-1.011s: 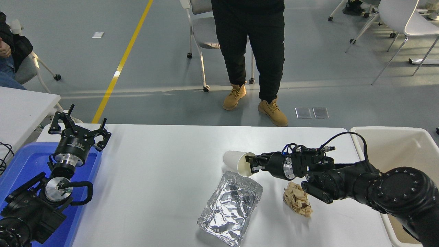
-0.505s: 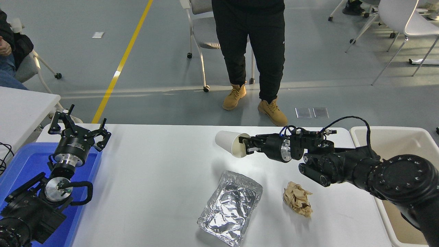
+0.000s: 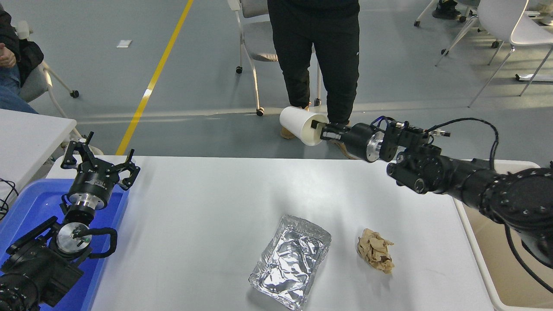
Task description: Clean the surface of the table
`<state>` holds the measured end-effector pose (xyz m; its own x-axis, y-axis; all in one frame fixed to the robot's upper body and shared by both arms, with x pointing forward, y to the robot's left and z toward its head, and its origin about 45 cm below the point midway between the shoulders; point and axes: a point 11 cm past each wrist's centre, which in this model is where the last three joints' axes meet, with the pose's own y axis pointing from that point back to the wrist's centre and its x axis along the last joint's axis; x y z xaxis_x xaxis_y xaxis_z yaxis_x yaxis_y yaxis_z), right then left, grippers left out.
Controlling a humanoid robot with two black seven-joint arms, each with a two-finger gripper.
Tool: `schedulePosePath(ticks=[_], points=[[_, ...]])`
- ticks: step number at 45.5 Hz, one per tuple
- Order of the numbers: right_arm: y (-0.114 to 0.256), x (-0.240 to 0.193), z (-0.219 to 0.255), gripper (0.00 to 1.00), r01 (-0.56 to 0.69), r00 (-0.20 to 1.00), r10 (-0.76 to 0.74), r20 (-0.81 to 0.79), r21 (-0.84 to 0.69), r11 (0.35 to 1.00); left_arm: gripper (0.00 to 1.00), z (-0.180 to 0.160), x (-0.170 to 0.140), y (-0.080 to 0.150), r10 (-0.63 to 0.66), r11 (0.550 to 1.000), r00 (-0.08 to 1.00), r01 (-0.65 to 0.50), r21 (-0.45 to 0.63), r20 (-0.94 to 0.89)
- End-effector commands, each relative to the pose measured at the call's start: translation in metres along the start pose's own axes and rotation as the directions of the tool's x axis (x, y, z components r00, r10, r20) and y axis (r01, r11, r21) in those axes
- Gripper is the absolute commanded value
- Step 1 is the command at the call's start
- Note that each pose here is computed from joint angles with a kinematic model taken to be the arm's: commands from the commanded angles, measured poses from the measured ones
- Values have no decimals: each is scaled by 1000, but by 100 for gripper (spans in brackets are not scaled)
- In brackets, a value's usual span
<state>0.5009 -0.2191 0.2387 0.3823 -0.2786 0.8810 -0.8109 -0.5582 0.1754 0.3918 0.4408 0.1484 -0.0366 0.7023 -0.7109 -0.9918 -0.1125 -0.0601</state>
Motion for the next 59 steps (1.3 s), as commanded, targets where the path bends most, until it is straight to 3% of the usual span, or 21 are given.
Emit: schedulePosePath(ticks=[1, 29, 42, 59], points=[[53, 57, 63, 0, -144, 986, 155, 63, -153, 978, 100, 0, 0, 0, 1, 1000, 1000, -1, 0, 1], [192, 73, 177, 0, -264, 940, 333, 74, -461, 847, 100, 0, 0, 0, 1, 1000, 1000, -1, 0, 1], [262, 71, 224, 0, -283, 914, 403, 43, -646, 709, 100, 0, 0, 0, 1, 1000, 1000, -1, 0, 1], [326, 21, 259, 0, -149, 944, 327, 38, -838, 525, 100, 0, 0, 0, -1, 1000, 1000, 1, 0, 0]])
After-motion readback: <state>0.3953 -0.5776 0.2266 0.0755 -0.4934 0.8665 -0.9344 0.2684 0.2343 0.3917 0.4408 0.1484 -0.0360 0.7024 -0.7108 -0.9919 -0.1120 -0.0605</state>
